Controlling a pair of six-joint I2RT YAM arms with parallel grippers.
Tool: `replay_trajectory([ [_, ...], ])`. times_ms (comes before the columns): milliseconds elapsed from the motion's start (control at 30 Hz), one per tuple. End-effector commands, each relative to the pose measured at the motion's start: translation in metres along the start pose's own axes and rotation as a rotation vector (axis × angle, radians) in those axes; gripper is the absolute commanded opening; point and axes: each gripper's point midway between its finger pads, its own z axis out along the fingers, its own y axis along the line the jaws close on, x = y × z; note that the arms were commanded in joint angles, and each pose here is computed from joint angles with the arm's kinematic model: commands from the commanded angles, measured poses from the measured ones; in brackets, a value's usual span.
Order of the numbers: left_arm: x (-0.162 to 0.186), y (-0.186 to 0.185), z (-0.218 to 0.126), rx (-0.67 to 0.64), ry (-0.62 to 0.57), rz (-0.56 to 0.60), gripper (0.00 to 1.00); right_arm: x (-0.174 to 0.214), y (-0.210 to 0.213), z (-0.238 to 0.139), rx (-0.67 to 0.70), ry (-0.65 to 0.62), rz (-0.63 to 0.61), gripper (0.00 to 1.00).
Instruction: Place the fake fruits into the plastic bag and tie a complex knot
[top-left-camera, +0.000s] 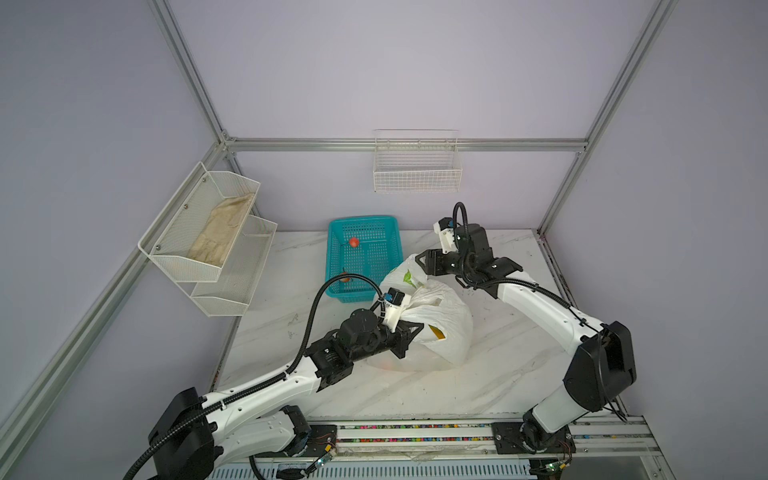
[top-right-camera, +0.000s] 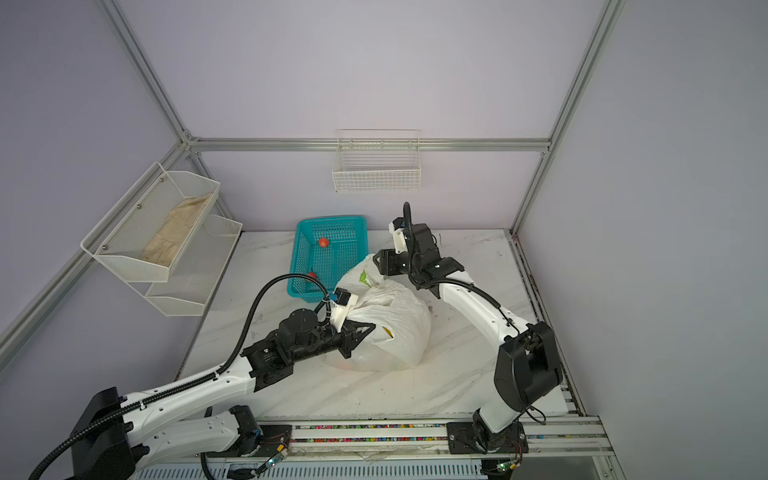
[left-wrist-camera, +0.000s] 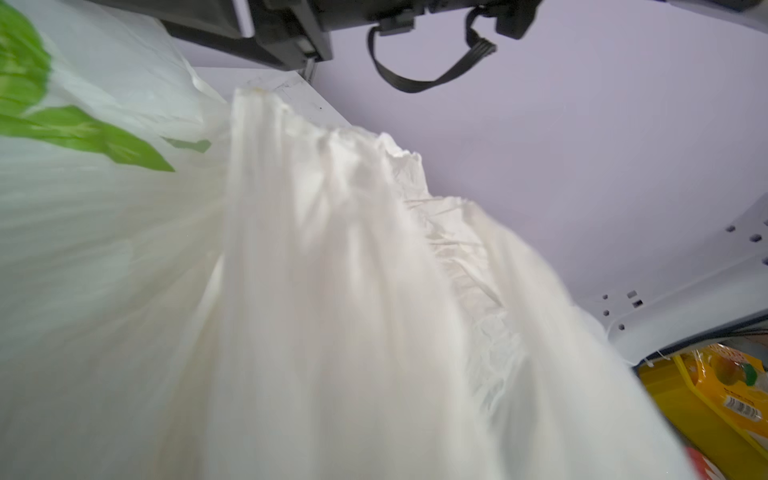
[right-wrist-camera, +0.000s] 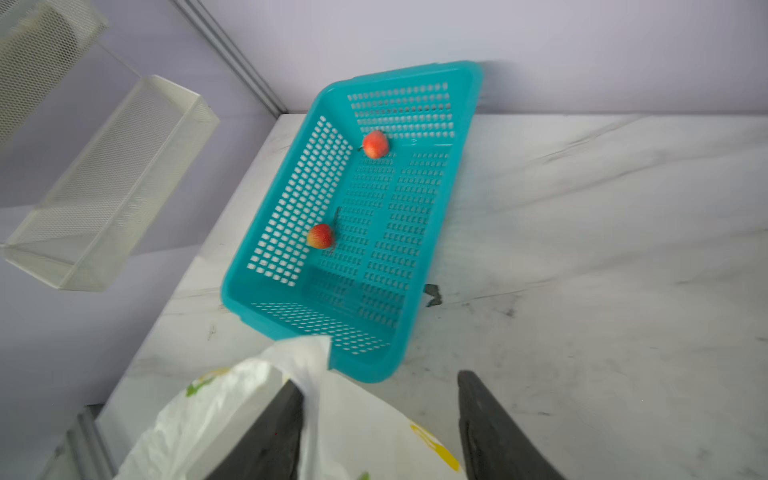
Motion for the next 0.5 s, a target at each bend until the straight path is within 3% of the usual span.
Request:
replay_trajectory([
  [0, -0.012, 0.017, -0.010, -0.073, -0.084, -0.029, 0.03, -0.031, -0.014, -0.041, 0.157, -0.105, -0.065, 0.69],
  [200, -0.013, 0.029, -0.014, -0.094, -0.098, -0.083, 0.02, -0.041, -0.010, -0.088, 0.188, -0.171, -0.097, 0.75],
  [400, -0.016, 0.033, -0.018, -0.092, -0.109, -0.102, 0.02, -0.013, 0.070, -0.134, -0.205, -0.192, -0.214, 0.73],
  [467, -0.017, 0.033, -0.018, -0.091, -0.109, -0.104, 0.02, 0.002, 0.086, -0.143, -0.263, -0.177, -0.255, 0.72],
])
